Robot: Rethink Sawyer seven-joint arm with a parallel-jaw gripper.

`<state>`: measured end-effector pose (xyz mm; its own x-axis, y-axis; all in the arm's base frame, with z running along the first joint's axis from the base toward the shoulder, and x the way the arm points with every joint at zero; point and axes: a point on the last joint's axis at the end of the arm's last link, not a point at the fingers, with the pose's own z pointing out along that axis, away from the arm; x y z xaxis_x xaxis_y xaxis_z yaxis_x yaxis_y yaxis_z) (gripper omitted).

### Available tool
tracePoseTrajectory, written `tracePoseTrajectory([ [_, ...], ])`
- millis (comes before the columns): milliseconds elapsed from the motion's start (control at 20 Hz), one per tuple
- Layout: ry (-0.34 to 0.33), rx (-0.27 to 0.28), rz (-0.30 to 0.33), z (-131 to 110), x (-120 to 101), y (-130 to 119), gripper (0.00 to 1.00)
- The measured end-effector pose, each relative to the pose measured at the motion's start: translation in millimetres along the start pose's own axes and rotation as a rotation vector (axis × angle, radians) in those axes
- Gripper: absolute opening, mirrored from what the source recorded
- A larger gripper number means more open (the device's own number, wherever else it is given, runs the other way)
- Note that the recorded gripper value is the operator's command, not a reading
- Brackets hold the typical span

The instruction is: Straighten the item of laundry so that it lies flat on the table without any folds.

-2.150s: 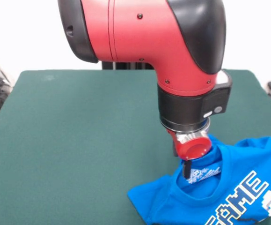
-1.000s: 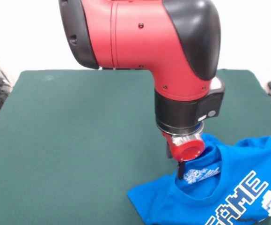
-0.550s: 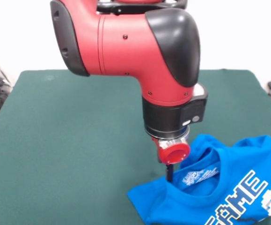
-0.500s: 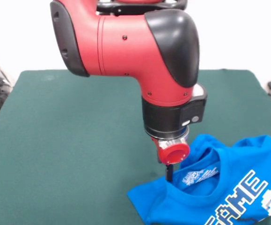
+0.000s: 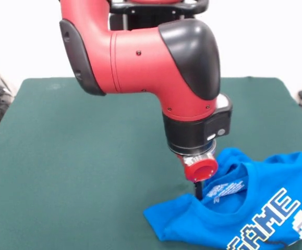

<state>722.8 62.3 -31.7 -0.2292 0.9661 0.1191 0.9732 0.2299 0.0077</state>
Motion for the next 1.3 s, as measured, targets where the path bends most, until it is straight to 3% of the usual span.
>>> tracePoseTrajectory([
  [150, 0.008, 0.000, 0.000, 1, 0, -1, 1.00],
  [200, 0.012, -0.002, -0.004, 1, 1, -1, 0.00],
  [800, -0.027, -0.006, -0.061, -5, 14, 5, 0.00],
  [950, -0.037, 0.015, -0.068, -22, 12, 7, 0.00],
  [1300, -0.039, 0.148, -0.048, -103, -3, 5, 0.00],
])
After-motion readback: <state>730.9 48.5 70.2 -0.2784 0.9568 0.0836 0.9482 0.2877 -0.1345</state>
